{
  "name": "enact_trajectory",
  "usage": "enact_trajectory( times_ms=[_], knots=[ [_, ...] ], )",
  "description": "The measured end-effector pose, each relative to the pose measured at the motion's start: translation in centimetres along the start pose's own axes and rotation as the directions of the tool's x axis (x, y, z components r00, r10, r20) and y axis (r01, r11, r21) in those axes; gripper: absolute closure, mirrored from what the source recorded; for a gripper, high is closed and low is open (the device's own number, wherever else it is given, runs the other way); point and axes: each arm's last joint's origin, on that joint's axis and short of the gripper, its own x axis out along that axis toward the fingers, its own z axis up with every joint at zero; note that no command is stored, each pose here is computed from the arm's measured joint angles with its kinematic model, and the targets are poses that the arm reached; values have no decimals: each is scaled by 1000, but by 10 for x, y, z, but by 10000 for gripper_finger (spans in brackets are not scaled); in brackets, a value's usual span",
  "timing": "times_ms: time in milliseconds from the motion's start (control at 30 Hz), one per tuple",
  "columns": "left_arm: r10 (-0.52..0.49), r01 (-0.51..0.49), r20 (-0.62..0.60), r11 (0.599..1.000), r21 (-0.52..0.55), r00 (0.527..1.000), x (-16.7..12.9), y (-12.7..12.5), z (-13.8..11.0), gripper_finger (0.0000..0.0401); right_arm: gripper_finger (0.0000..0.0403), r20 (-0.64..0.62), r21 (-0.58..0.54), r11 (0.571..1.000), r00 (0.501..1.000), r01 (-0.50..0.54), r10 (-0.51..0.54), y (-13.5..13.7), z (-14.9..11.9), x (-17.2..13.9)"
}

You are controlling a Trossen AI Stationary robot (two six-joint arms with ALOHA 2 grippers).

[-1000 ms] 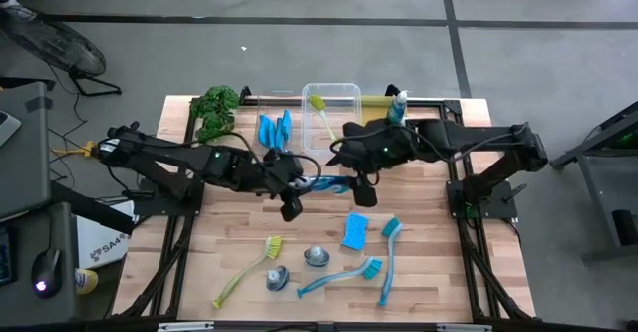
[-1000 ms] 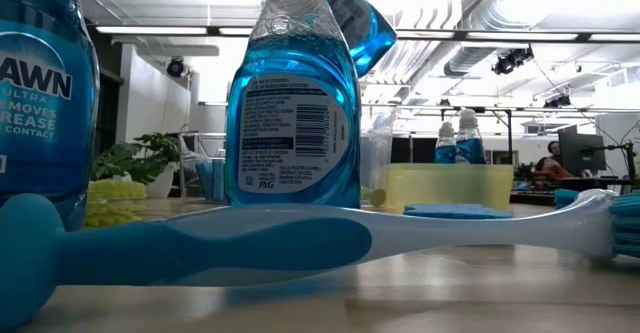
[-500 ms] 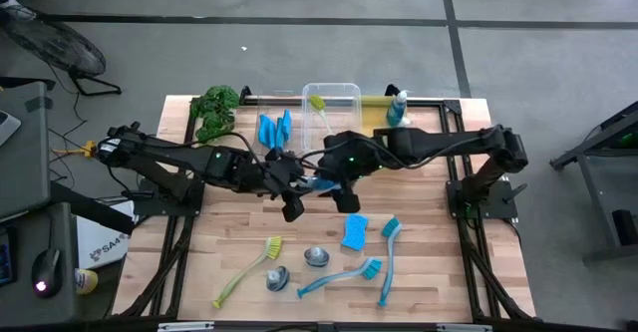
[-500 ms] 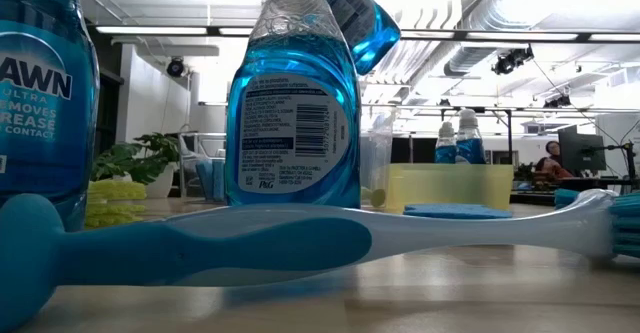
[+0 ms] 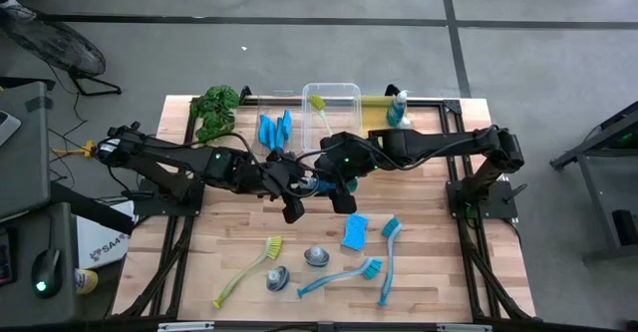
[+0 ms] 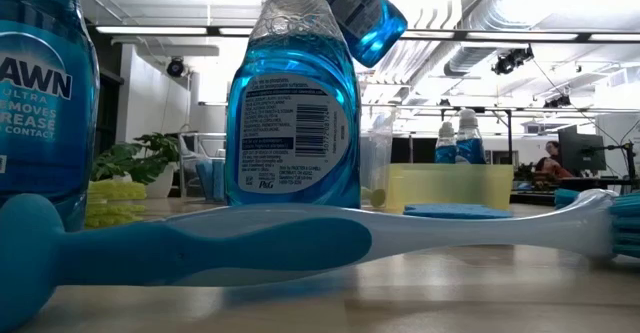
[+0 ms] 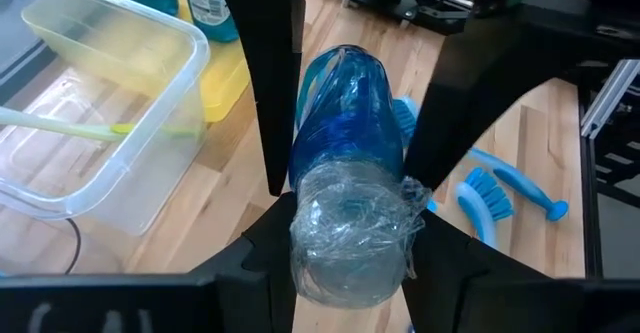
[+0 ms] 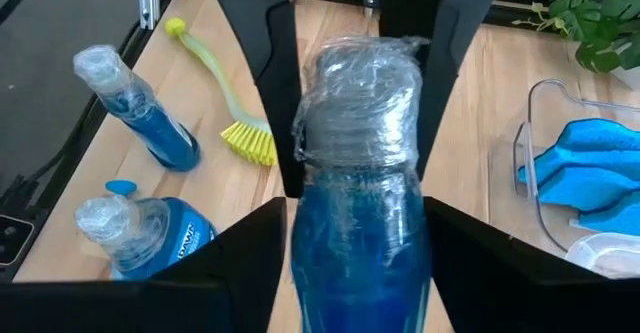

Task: Pick & Place Kitchen Sink Supplies
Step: Put the left dishwashing liquid into the yellow bin

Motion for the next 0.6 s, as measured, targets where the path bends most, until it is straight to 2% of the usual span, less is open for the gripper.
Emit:
enact_trajectory(
  times_ms=[233, 433, 600],
  knots=[
    [-3, 3, -3, 1000, 0, 1000, 0, 0, 0, 274, 228, 2, 2, 1000, 1000, 6, -6, 0, 0, 0],
    [-6, 6, -5, 1000, -1, 1000, 0, 0, 0, 274, 236, 2, 2, 1000, 1000, 8, -8, 0, 0, 0],
    [-12, 12, -8, 1000, -2, 1000, 0, 0, 0, 237, 238, 2, 43, 999, 1000, 20, -20, -1, 0, -1]
  ],
)
